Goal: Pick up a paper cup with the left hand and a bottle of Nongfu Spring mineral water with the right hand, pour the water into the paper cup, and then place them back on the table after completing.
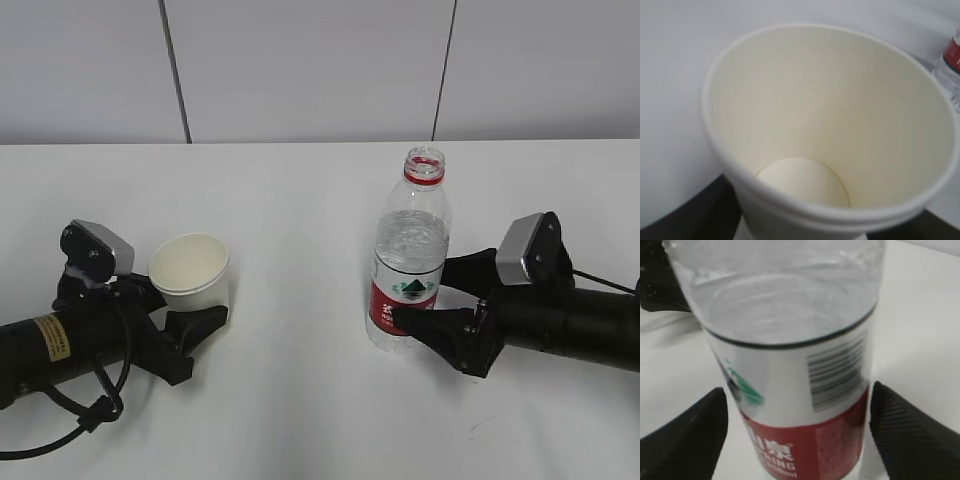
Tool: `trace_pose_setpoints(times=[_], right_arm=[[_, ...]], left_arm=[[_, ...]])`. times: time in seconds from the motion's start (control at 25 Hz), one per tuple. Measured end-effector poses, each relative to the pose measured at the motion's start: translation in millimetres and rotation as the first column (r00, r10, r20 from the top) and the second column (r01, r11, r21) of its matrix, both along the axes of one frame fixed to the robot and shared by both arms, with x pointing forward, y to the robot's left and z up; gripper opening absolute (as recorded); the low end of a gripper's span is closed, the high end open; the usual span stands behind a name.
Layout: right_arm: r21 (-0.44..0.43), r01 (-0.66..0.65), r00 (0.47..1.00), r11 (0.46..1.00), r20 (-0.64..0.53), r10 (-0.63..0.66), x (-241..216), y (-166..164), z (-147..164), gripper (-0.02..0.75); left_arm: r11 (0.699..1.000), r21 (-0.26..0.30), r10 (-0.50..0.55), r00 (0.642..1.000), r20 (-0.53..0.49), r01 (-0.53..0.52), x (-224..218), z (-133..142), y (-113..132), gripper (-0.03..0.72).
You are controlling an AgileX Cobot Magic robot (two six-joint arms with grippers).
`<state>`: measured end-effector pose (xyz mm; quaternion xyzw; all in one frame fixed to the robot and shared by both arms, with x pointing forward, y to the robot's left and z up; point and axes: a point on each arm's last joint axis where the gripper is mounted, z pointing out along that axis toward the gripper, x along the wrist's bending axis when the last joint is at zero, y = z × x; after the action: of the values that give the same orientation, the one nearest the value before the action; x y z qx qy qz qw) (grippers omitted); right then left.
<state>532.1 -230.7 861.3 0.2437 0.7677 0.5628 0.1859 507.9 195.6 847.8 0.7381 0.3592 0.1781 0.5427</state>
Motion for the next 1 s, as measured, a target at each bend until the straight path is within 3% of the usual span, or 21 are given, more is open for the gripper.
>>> trace_pose_setpoints(times=[0.2,0.4,0.8,1.0], right_arm=[[0.001,-0.052,0.999,0.999,0.011,0.052,3,18,-1,0.661],[0.017,-0.026,1.0,1.0,0.007,0.026,5,27,-2,0.655],[0.019,-0.015,1.0,1.0,0.008,0.015,6,27,-1,0.496],[0.017,-0.015,1.0,1.0,0.012,0.014,6,27,0,0.482]], left_arm=[[1.0,0.0,0.0,1.0,0.0,0.0,0,0,0,0.437],[1.0,0.0,0.0,1.0,0.0,0.0,0,0,0,0.437],[1.0,0.003,-0.032,1.0,0.001,0.031,-2,0,-2,0.437],[0.999,-0.036,-0.029,1.0,-0.007,0.028,-1,9,-3,0.437]])
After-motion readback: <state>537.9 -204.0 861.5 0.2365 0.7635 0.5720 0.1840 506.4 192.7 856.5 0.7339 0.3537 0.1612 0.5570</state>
